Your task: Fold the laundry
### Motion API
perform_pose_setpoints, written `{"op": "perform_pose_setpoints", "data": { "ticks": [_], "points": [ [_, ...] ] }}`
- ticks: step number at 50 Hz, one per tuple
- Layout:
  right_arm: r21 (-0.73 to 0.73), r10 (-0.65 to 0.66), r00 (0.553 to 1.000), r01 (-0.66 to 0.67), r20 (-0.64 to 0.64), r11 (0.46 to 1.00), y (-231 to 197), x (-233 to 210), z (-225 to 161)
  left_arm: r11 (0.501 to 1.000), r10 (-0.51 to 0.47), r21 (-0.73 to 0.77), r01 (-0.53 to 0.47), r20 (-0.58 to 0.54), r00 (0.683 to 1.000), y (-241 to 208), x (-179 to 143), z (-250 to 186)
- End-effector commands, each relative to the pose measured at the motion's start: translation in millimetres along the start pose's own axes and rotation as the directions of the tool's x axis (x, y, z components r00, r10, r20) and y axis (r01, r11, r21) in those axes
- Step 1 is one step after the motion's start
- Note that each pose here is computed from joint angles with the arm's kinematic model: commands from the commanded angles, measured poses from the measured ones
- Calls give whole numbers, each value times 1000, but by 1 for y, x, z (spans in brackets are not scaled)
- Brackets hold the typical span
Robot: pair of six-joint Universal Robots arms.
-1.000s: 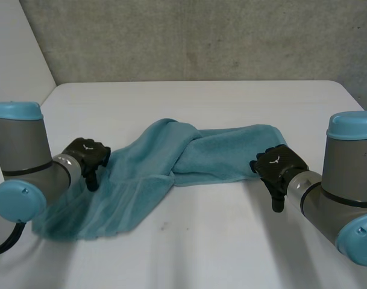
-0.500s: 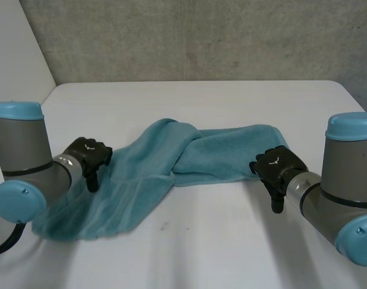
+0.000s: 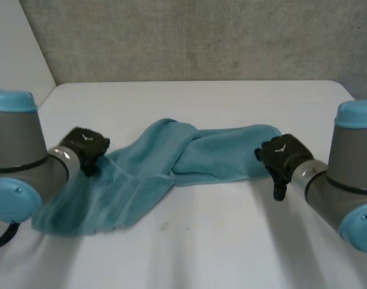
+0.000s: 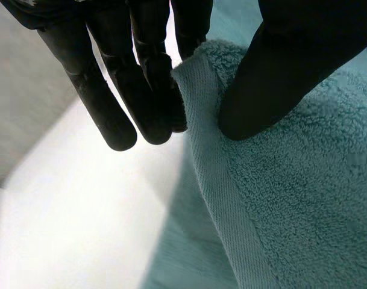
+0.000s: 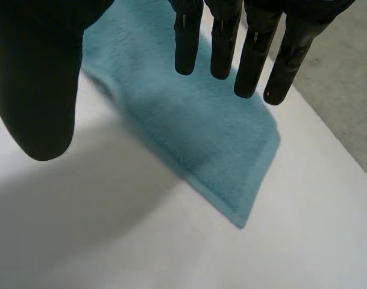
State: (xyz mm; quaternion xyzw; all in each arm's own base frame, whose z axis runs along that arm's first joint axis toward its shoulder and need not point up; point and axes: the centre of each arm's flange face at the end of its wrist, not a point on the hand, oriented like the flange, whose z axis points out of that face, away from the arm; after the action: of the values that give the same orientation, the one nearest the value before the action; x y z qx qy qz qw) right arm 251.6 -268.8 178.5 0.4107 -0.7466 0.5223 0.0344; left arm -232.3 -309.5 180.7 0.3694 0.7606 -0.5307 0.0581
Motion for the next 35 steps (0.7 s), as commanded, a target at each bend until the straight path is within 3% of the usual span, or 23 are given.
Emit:
{"op": "perform_pose_setpoints", "data": {
  "ticks": [1, 3, 9, 15, 19, 28, 35],
  "points": [
    [6, 182, 983, -182, -4, 983, -5, 32, 6, 987, 8, 160, -23, 95, 995, -48, -18, -57],
    [2, 250, 966, -251, 71, 968, -8, 34, 4, 970, 7, 239, -39, 130, 991, -66, -22, -82],
    [-30, 346, 929, -345, 134, 938, -2, 34, 11, 910, -26, 408, -73, 232, 972, -98, -39, -135],
    [-75, 426, 890, -419, 162, 905, 7, 23, 25, 794, -96, 592, -142, 351, 931, -132, -60, -187],
    [-86, 480, 863, -472, 155, 877, 16, 19, 40, 745, -126, 645, -171, 386, 914, -144, -66, -204],
    [24, 600, 781, -612, 172, 790, -1, 14, 56, 675, -191, 722, -149, 367, 910, -160, -71, -220],
    [23, 596, 774, -614, 214, 789, -1, -11, 72, 617, -268, 779, -112, 342, 900, -171, -81, -225]
  ]
}}
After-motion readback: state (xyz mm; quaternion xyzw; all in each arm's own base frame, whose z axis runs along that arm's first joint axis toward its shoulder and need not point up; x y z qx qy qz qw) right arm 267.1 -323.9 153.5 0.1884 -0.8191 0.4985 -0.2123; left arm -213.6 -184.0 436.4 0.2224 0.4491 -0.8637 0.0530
